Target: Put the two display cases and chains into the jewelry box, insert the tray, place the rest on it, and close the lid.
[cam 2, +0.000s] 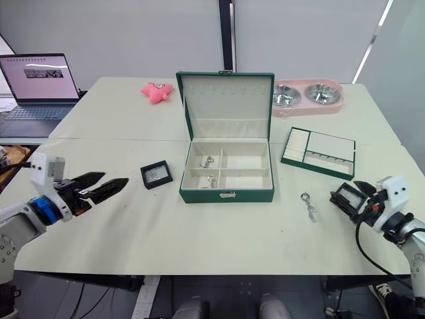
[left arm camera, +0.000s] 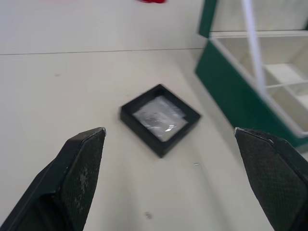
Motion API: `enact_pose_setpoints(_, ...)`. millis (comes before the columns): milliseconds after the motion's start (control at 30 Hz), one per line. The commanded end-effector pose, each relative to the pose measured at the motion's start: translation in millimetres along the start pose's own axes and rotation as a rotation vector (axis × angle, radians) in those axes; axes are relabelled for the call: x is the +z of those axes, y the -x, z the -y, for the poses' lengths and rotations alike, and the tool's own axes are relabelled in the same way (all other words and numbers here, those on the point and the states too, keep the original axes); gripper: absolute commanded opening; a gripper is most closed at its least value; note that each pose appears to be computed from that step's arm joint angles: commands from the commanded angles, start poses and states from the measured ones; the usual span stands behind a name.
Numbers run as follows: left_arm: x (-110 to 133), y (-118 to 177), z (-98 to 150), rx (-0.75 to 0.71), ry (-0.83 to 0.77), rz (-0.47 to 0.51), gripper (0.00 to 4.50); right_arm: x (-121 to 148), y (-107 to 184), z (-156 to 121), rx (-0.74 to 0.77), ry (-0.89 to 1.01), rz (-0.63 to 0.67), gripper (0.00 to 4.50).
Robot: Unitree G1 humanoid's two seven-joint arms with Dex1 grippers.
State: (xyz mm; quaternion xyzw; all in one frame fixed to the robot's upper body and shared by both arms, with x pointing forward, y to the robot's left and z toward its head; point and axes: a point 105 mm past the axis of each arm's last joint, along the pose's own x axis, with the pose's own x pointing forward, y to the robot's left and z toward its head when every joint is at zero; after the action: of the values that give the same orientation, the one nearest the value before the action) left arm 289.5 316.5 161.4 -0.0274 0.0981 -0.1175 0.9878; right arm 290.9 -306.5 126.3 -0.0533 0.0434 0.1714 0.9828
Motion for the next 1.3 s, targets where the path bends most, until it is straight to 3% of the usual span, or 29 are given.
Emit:
enact_pose_setpoints(33, 0, 11, -31, 0.193, -0.042, 0.058, 4.45, 5, 6, 20, -0.108, 0.027, 0.071, 4.5)
enact_pose_setpoints(333, -31, 37, -95, 0.631, -0.07, 0.103, 4.45, -18, 13, 50, -0.329, 0.009, 0.11, 4.5)
enact_pose_setpoints(500, -50, 36, -104, 0.754, -0.06, 0.13, 4.45, -27, 19, 63, -0.467, 0.016, 0.137, 4.5)
enact_pose_setpoints(933, -65, 26, -101, 0.824, -0.037, 0.148, 4.45, -38, 38, 87, -0.668, 0.038, 0.149, 4.5)
enact_pose_setpoints(1300, -66, 22, -97, 0.838, -0.021, 0.16, 4.45, -45, 39, 90, -0.693, 0.029, 0.141, 4.5)
